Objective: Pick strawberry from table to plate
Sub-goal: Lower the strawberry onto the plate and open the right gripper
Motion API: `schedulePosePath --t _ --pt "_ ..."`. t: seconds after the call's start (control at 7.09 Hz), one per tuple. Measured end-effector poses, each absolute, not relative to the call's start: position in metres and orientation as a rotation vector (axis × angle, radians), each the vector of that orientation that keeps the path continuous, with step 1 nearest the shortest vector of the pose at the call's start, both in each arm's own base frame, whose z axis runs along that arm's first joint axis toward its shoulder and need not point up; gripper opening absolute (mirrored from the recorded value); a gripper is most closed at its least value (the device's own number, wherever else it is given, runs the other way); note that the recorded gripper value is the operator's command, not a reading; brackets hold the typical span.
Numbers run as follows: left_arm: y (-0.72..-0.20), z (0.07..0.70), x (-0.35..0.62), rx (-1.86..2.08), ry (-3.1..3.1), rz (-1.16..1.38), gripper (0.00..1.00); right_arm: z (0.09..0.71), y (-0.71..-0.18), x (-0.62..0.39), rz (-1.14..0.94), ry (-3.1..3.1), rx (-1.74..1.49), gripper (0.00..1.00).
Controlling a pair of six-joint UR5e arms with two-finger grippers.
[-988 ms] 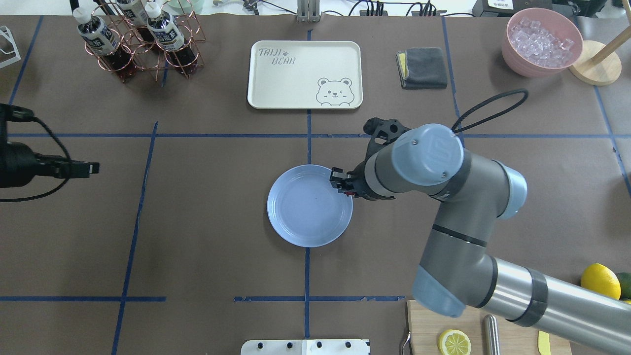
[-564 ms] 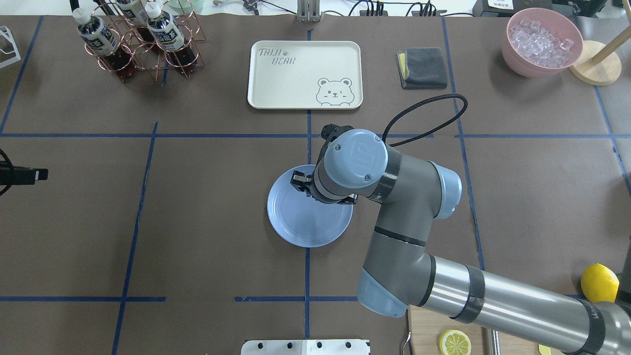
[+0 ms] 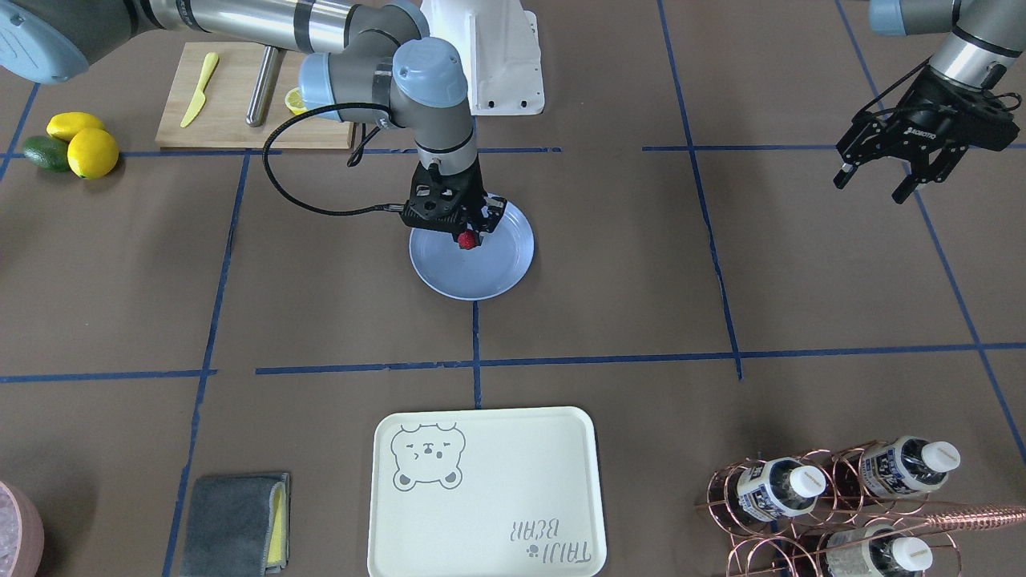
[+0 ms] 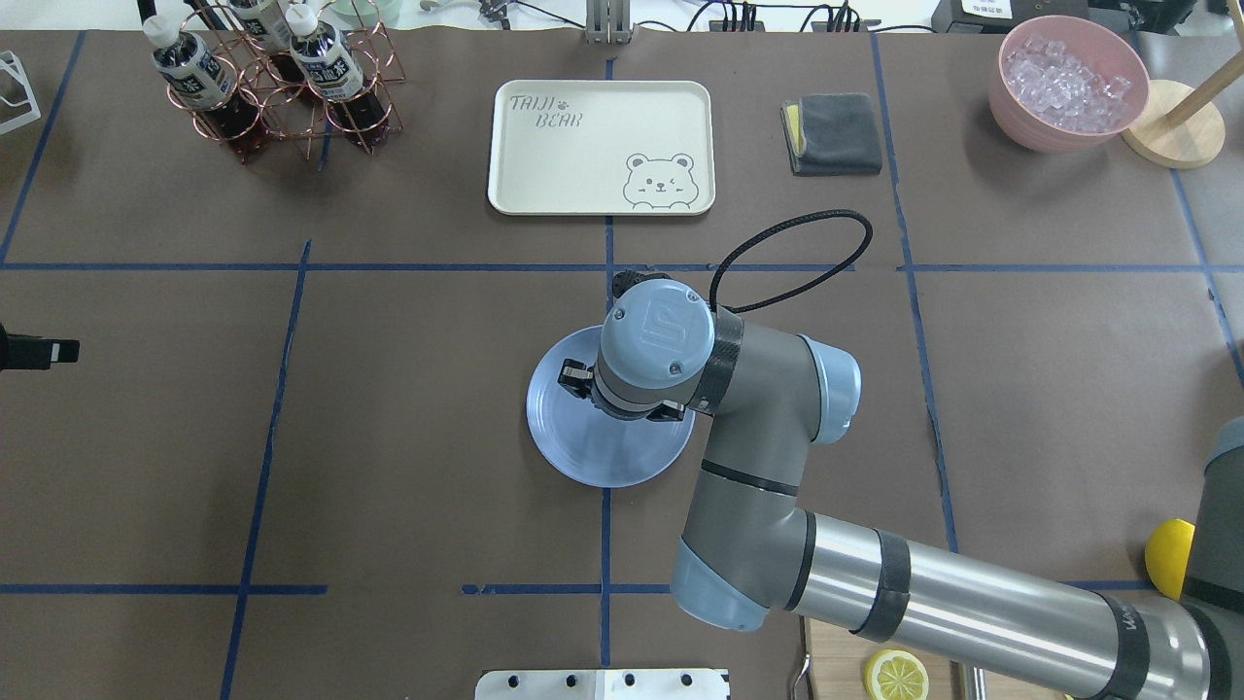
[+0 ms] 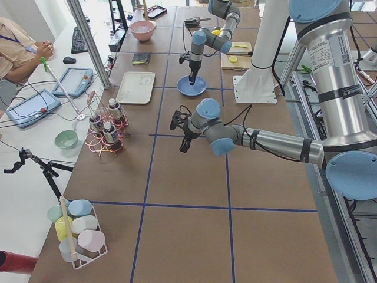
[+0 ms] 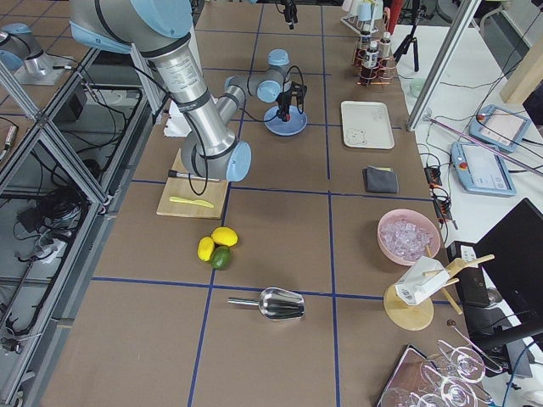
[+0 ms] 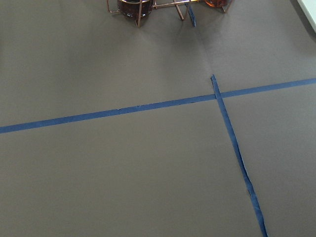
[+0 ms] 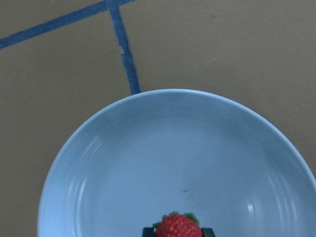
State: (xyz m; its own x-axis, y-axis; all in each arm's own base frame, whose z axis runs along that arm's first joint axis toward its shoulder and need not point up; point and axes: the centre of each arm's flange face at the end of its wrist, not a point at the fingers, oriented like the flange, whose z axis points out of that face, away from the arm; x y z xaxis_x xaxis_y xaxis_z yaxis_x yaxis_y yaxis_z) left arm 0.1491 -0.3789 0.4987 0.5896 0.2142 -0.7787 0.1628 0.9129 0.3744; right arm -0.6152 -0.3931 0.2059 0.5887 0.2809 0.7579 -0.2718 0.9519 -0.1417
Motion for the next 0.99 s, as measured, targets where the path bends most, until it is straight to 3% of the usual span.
schedulePosePath --t 0.99 --pt "-0.38 0.497 0.145 0.445 0.955 0.018 1.0 0.207 -0.4 -0.635 0.322 -0.852 -0.019 0.0"
